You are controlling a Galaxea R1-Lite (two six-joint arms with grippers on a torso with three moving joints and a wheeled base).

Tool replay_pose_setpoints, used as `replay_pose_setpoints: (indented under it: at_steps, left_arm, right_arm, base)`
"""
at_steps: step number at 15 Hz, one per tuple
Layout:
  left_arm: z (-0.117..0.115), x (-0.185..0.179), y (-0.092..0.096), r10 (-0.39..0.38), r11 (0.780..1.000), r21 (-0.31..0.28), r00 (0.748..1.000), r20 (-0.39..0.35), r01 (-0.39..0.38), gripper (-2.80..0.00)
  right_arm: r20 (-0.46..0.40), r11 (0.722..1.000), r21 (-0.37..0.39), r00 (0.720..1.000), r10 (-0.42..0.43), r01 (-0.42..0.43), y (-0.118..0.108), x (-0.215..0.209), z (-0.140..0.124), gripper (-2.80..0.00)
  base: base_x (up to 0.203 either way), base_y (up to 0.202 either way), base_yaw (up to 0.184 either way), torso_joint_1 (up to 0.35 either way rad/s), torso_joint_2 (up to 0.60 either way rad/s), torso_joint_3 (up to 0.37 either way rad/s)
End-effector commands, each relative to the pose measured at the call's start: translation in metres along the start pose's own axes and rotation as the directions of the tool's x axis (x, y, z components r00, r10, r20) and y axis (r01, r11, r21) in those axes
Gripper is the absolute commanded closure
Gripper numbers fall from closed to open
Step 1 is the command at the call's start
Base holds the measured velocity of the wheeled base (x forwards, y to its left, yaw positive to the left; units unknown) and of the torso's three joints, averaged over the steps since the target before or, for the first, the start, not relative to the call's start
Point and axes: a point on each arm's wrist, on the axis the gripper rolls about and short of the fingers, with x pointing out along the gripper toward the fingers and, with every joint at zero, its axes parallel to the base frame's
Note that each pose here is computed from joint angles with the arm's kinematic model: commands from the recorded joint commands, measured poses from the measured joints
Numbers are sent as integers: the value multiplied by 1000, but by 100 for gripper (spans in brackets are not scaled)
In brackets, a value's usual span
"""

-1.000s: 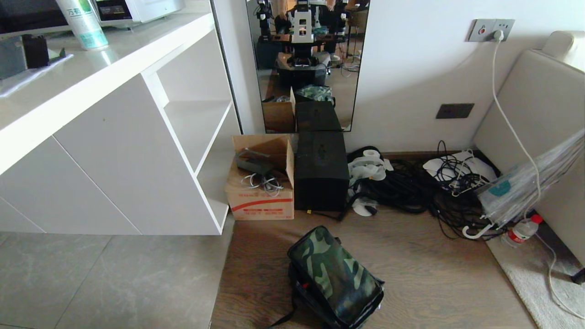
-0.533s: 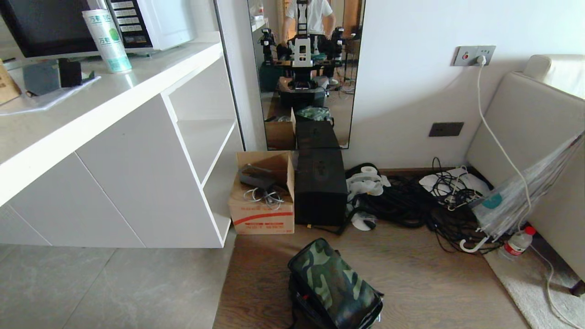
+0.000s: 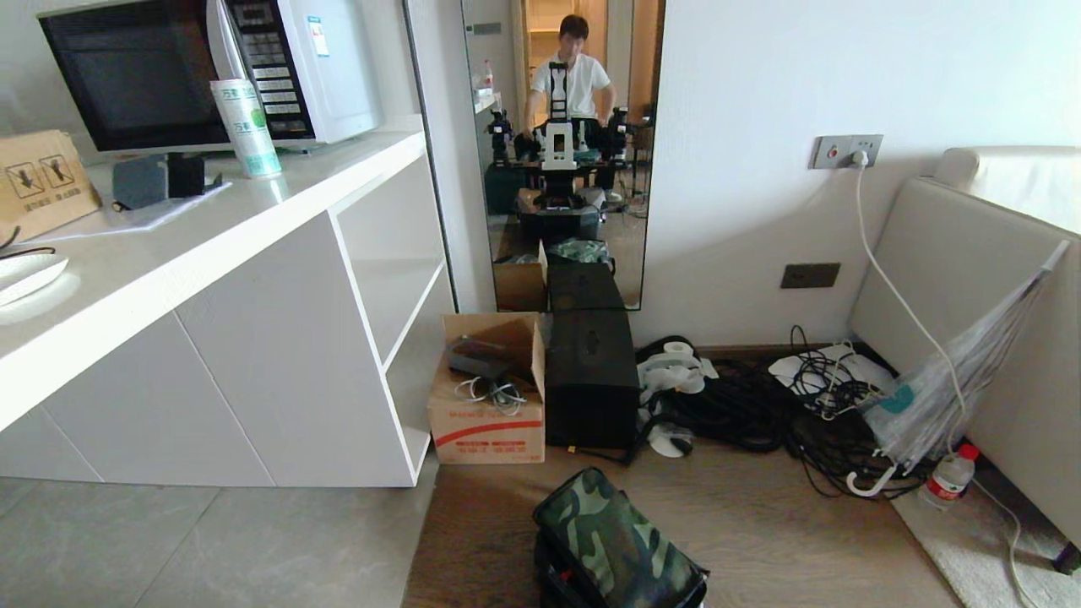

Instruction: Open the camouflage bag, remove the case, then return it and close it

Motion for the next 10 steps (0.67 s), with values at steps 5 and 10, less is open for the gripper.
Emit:
replay_pose_setpoints:
  at_steps: [5, 10]
  left_arm:
    - [0, 0, 0, 1, 1000, 15, 1000, -4, -1, 0]
    - [0, 0, 0, -1, 1000, 21, 1000, -8, 1, 0]
  right_arm:
    - [-2, 1000, 1, 1000, 0, 0, 0, 0, 0, 0]
    - [-2, 1000, 1, 1000, 0, 0, 0, 0, 0, 0]
  base:
    - [0, 0, 0, 1, 3, 96]
    - [0, 0, 0, 0, 0, 0]
